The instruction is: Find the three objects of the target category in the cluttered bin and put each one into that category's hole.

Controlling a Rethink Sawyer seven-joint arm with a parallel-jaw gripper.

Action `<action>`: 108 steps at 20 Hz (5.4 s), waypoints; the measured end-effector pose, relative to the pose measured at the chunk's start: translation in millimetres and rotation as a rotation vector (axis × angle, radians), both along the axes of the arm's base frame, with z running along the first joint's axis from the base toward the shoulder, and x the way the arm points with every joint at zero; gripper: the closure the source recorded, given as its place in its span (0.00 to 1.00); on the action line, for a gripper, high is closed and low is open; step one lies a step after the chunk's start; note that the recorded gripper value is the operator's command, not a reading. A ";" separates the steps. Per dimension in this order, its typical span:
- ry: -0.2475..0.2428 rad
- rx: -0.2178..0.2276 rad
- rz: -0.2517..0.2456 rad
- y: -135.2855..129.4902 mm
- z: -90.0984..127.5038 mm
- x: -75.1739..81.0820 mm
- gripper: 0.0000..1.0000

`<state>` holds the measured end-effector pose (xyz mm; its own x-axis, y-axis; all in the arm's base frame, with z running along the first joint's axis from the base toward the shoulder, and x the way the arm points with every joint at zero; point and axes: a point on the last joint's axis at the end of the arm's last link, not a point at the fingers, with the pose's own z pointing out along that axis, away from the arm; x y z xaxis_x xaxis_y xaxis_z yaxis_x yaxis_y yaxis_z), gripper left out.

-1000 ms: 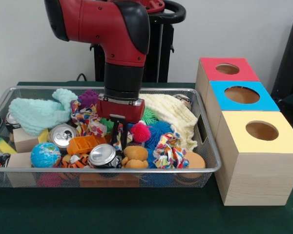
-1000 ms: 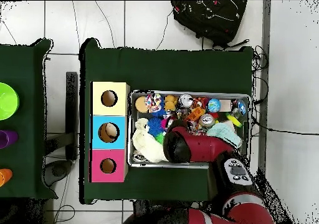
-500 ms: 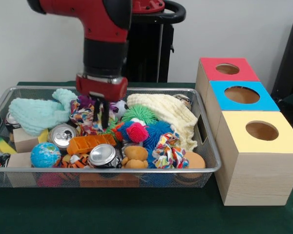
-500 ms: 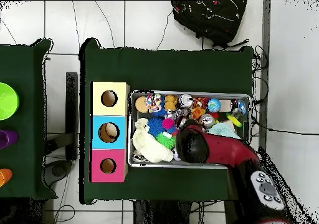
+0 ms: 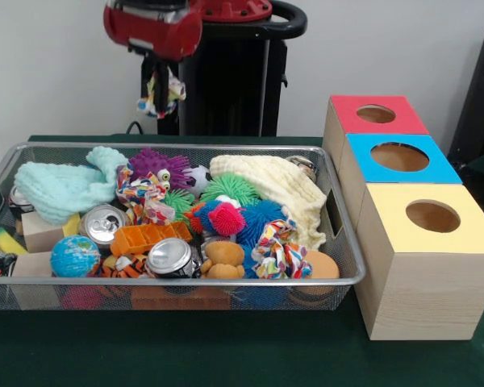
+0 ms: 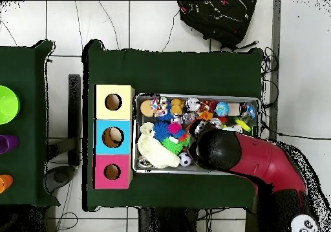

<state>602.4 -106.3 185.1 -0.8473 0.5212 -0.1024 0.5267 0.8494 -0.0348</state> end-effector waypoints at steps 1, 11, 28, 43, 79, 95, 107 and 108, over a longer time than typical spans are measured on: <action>-0.003 -0.001 0.003 4.6 6.7 3.1 1.00; -0.085 0.006 0.062 115.2 38.3 53.1 1.00; -0.142 0.029 -0.205 328.2 15.0 11.0 1.00; -0.213 -0.004 -0.226 352.4 -34.1 -41.9 1.00; -0.150 -0.024 -0.368 309.1 -83.6 -173.7 1.00; -0.167 -0.042 -0.354 319.3 -95.8 -163.3 1.00; -0.134 -0.044 -0.369 319.8 -93.3 -154.0 1.00; -0.131 -0.043 -0.369 319.9 -92.8 -153.6 1.00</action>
